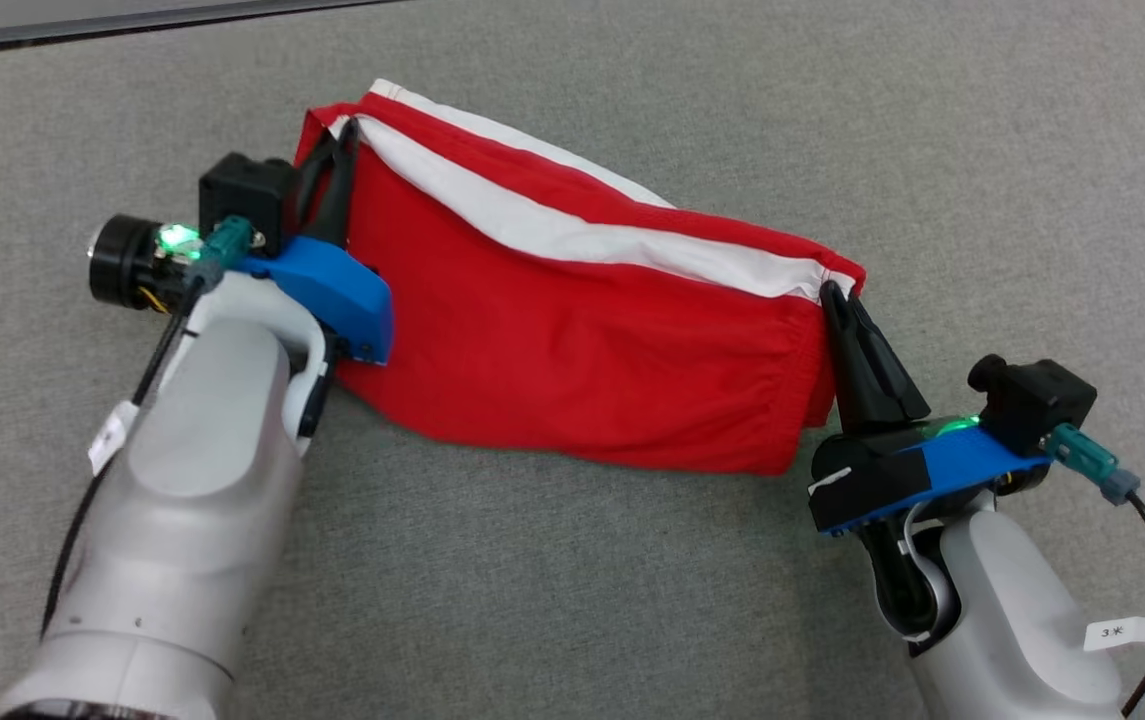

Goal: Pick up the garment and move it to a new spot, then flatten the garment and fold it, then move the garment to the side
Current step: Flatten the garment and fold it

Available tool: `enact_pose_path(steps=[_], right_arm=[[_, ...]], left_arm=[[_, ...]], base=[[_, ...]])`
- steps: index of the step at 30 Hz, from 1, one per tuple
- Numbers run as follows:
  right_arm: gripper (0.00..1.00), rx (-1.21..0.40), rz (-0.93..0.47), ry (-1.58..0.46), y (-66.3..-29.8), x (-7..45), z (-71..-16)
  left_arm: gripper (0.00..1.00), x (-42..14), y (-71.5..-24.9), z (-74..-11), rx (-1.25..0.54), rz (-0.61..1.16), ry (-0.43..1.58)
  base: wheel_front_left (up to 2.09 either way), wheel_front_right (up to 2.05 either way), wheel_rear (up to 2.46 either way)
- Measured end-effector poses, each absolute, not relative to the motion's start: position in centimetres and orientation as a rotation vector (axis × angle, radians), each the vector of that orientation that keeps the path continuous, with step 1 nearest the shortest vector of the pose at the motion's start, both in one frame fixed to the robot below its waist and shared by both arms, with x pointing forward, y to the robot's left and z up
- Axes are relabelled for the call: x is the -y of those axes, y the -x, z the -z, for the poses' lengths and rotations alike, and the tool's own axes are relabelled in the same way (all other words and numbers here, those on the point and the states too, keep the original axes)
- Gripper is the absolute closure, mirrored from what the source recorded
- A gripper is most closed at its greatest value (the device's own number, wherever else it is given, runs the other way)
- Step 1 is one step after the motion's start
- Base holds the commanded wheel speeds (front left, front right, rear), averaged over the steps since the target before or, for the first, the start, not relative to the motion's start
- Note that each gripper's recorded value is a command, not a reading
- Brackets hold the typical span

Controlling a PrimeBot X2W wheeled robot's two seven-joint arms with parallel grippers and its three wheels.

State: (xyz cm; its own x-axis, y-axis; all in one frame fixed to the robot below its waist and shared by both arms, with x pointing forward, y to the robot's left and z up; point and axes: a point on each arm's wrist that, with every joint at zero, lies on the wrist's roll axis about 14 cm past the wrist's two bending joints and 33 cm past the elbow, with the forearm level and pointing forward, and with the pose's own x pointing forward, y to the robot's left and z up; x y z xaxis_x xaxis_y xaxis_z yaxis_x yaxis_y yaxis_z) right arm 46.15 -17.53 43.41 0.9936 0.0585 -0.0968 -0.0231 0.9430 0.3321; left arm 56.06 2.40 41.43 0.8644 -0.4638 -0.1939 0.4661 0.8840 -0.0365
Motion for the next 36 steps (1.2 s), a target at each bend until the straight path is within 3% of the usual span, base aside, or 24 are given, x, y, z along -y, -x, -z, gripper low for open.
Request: enact_pose_path(steps=[6,17,19,20,21,28,36], right_arm=[[1.0,-0.144,-0.009,-0.365,-46.8,18.4,-41.9],[1.0,-0.163,0.016,-0.375,-46.2,19.3,-41.4],[0.56,-0.159,0.002,-0.361,-46.4,19.0,-41.6],[0.0,-0.159,0.002,-0.36,-46.3,19.0,-41.6],[0.0,-0.158,0.003,-0.36,-46.4,19.1,-41.6],[0.0,-0.119,0.031,-0.343,-46.5,20.2,-42.7],[0.0,-0.122,0.085,-0.335,-45.5,21.7,-42.3]], left_arm=[[1.0,-2.1,-59.0,-40.6,-0.239,0.514,-0.058],[0.99,0.0,-60.0,-38.8,-0.303,0.591,-0.1],[0.64,0.1,-59.7,-38.1,-0.33,0.595,-0.107],[0.08,0.1,-59.6,-37.9,-0.335,0.592,-0.096],[0.0,0.1,-59.6,-37.8,-0.339,0.588,-0.089],[0.0,-1.3,-59.5,-38.3,-0.335,0.53,-0.049],[0.0,-2.5,-55.2,-33.8,-0.535,0.472,0.022]], base=[[0.0,0.0,0.0],[0.0,0.0,0.0],[0.0,0.0,0.0],[0.0,0.0,0.0],[0.0,0.0,0.0],[0.0,0.0,0.0],[0.0,0.0,0.0]])
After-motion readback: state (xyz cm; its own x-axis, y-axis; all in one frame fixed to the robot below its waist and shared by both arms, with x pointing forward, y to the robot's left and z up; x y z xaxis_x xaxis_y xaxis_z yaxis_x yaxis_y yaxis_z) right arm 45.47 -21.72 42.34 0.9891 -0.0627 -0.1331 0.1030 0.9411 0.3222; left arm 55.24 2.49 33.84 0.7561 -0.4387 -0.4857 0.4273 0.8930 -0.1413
